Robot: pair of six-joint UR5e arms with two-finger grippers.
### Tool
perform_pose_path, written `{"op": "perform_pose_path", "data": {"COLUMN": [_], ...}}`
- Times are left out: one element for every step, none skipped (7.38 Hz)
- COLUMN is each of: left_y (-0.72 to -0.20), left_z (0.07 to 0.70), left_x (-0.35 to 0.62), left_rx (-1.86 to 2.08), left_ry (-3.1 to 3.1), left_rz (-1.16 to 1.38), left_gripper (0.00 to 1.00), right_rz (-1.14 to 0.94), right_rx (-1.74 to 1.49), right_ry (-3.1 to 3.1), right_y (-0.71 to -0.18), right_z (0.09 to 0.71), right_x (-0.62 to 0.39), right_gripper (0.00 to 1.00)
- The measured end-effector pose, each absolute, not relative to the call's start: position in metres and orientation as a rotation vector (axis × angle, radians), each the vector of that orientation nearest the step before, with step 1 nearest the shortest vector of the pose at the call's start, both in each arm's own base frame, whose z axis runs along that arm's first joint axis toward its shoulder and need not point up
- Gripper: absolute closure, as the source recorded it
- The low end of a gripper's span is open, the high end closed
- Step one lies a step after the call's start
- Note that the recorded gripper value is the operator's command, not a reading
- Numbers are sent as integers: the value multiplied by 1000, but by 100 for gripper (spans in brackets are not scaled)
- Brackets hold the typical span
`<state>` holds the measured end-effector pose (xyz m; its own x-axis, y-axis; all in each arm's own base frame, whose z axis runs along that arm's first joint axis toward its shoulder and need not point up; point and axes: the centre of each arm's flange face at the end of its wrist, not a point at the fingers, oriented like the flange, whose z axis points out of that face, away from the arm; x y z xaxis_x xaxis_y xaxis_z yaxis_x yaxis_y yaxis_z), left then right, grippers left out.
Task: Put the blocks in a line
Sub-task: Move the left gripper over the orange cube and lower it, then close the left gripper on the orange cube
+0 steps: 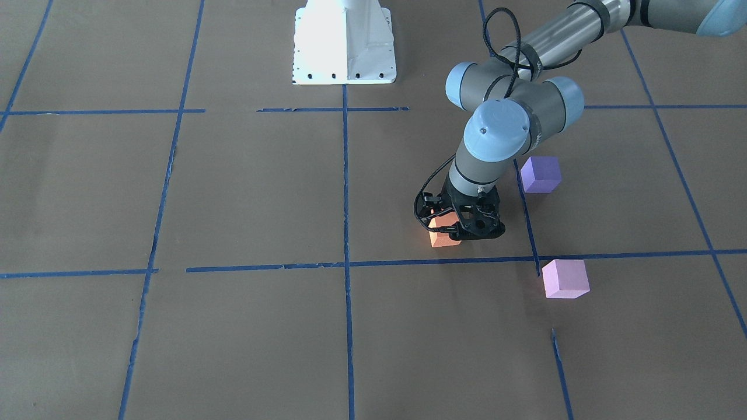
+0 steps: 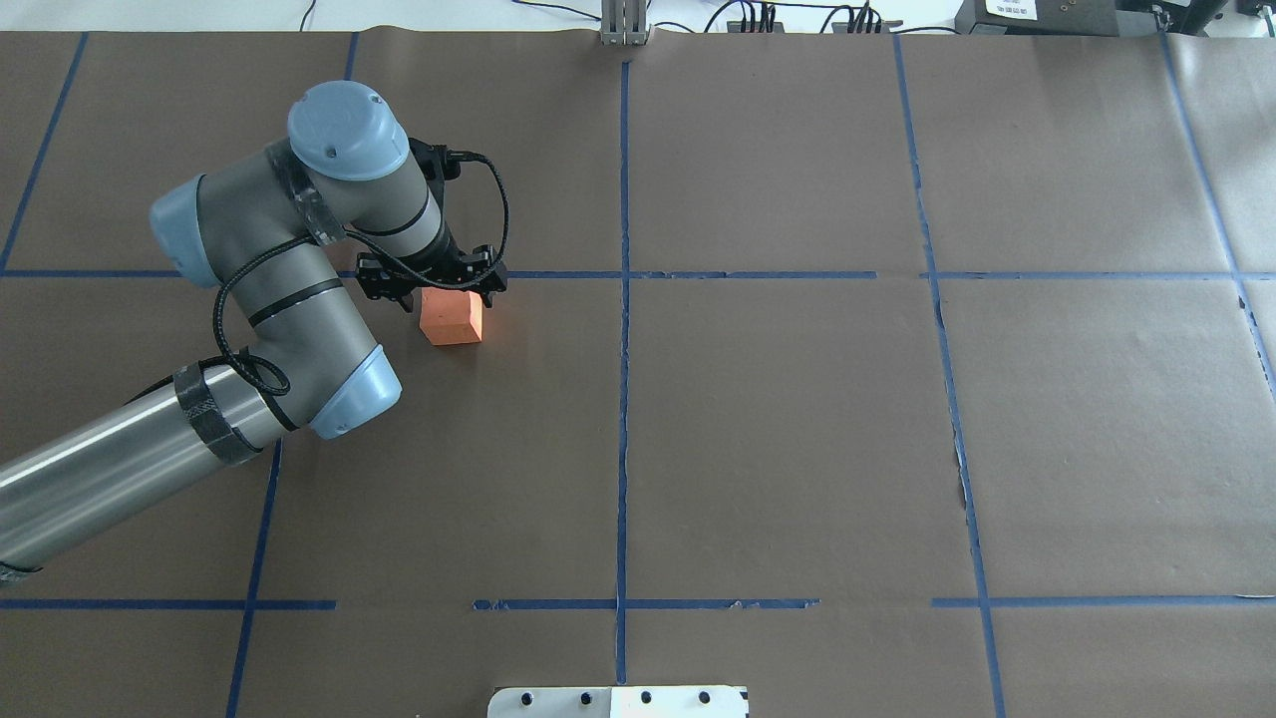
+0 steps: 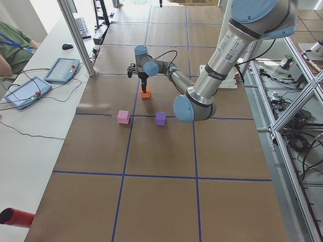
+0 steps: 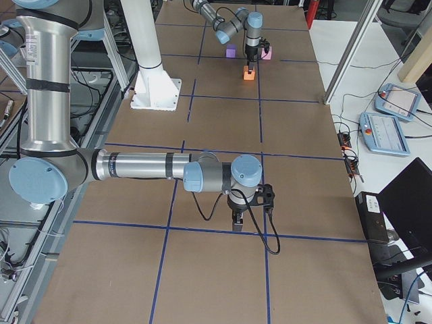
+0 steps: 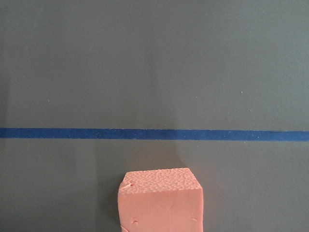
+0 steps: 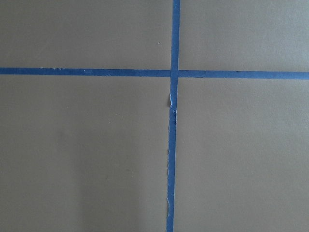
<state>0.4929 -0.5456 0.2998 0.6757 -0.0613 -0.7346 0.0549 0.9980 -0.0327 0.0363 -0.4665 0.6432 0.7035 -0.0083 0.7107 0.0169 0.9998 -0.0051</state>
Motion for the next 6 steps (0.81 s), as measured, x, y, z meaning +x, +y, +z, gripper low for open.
{"op": "perform_pose_path", "data": {"left_y": [-544,-543,-541,-540,-541,-542], "left_z": [304,306,307,308,308,309], "left_x": [499,504,507,509,509,509], "left_rx": [-8,1,10,19,27,36], "left_ry": [831,827,820,815,810,805], "left_rz": [-75,-82,-90,-96,-102,-105], "left_gripper": [0,0,0,4,6,6], "right_rz": [-14,-14,-14,-14,-14,-14], "right_rx": [-11,-11,-12,-12,-12,-11], "right_ry": [-790,-790,-790,-790,-790,-790], "right_y": [-466,-466,-466,-466,-466,-466], "right_z": [643,643,643,643,643,643], "right_x": [37,36,36,36,36,36], "right_gripper": [0,0,0,0,0,0]}}
